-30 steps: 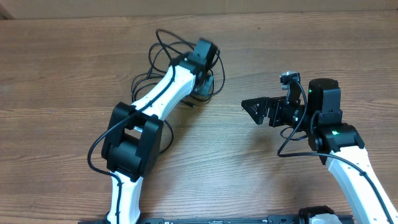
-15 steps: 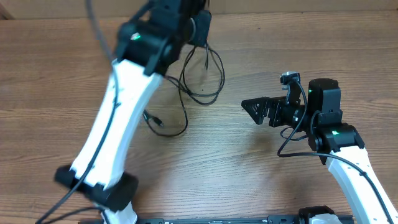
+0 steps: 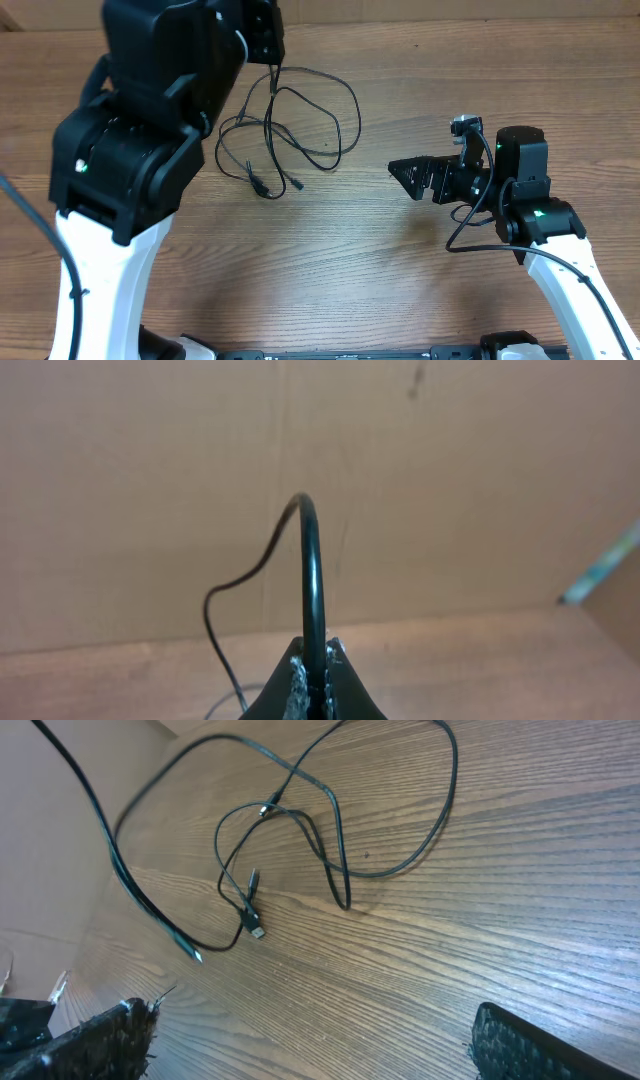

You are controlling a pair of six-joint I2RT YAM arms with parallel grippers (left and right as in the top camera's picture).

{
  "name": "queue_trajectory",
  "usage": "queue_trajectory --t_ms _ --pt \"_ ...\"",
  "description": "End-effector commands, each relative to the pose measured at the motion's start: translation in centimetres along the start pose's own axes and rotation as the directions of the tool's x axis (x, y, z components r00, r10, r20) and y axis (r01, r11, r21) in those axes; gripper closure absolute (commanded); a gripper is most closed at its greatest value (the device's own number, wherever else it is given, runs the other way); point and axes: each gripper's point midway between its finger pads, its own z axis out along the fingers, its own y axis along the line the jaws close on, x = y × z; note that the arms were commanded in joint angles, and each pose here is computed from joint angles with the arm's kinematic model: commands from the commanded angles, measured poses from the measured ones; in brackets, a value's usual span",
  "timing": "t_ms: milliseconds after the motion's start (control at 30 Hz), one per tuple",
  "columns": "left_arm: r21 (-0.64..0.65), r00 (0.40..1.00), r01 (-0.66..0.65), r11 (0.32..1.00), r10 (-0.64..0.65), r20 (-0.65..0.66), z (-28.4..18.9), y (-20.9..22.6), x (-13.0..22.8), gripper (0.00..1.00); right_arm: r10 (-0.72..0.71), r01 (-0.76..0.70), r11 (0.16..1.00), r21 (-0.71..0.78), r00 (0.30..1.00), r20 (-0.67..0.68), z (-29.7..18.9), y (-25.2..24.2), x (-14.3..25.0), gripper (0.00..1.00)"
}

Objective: Untangle cables

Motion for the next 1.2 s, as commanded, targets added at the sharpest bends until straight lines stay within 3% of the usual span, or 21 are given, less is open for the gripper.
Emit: queue_trajectory --t_ms 0,167,533,800,967,1167 --pt "-0.061 0.991 0.085 0.995 -0.079 0.104 -2.4 1.6 -2.7 0.96 -0.014 0.014 1.000 -0.004 1.000 0.022 -0.4 0.5 -0.6 0.00" --pt "-0.038 0.940 0.318 0.947 -0.310 0.144 -2.9 1.9 -3.3 0.96 -0.014 0.014 1.000 -0.004 1.000 0.022 -0.4 0.4 -0.6 0.00" --pt "0.045 0.897 0.351 0.935 -0.350 0.270 -4.2 1.4 -7.0 0.96 -0.014 0.014 1.000 -0.004 1.000 0.022 -0.4 0.5 -0.6 0.00" --pt "0.159 0.817 0.396 0.904 -0.426 0.388 -7.6 1.1 -10.8 0.96 -0.014 0.014 1.000 -0.004 1.000 0.022 -0.4 0.5 -0.6 0.00" --pt "0.261 0.782 0.453 0.852 -0.520 0.343 -9.1 0.2 -11.0 0.96 -0.014 0.014 1.000 -0.004 1.000 0.022 -0.4 0.5 -0.6 0.00" --pt "0.222 0.773 0.544 0.809 -0.586 0.243 -8.4 0.5 -8.5 0.96 -0.014 0.014 1.000 -0.004 1.000 0.022 -0.4 0.5 -0.6 0.00"
